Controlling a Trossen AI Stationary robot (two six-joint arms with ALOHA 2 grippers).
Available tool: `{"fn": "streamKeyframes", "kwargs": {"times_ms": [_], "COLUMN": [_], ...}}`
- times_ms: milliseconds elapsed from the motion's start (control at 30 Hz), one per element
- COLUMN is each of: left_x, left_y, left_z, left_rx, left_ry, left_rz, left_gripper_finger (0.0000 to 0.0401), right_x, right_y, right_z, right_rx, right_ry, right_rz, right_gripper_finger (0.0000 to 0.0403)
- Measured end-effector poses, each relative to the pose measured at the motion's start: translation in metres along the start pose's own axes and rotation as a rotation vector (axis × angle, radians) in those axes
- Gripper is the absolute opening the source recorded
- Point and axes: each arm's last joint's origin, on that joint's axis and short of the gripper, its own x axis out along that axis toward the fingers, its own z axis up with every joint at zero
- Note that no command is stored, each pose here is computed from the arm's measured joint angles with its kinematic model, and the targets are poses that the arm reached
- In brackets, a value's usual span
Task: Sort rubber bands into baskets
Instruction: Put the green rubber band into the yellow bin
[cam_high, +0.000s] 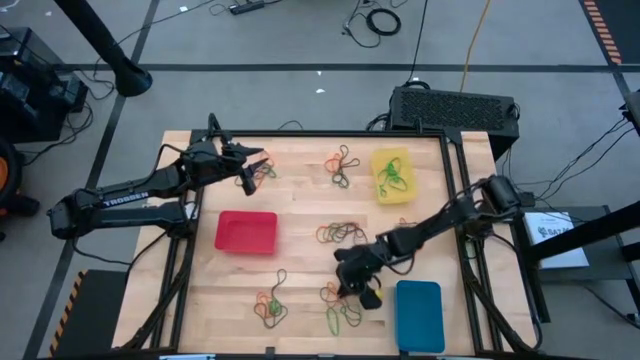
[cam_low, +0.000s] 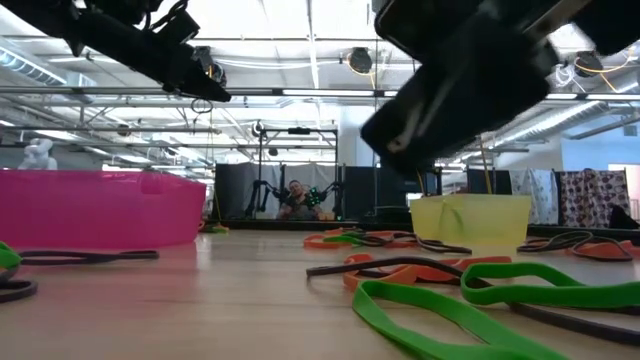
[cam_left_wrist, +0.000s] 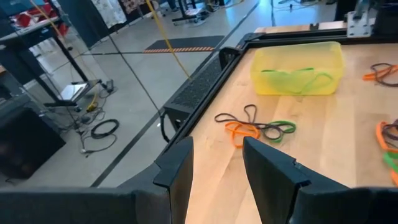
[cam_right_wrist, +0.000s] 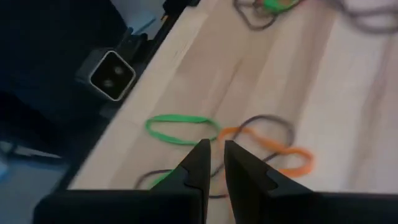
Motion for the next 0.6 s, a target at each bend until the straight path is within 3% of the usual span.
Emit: {"fn": "streamKeyframes", "kwargs": {"times_ms": [167,367,600], "left_x": [0.0,0.0,0.0], "left_y": [0.0,0.0,0.0], "left_z": [0.0,0.0,0.0], "left_rx": [-0.004,-0.004,-0.007], "left_ry": [-0.002,-0.002,-0.002], "left_rz": [-0.007,-0.007,-0.007], "left_gripper_finger": [0.0148,0.0148,0.0148], "right_x": [0.005,0.005,0.006], "right_y": [0.015,0.015,0.025], "right_z": [-0.004,-0.016,-0.028], "right_rx": [0.143,0.436,0.451], "right_ry": [0.005,0.102,0.199], "right_rz": [-0.031,-0.093,-0.119], "right_gripper_finger": [0.004,0.005,0.0112]}}
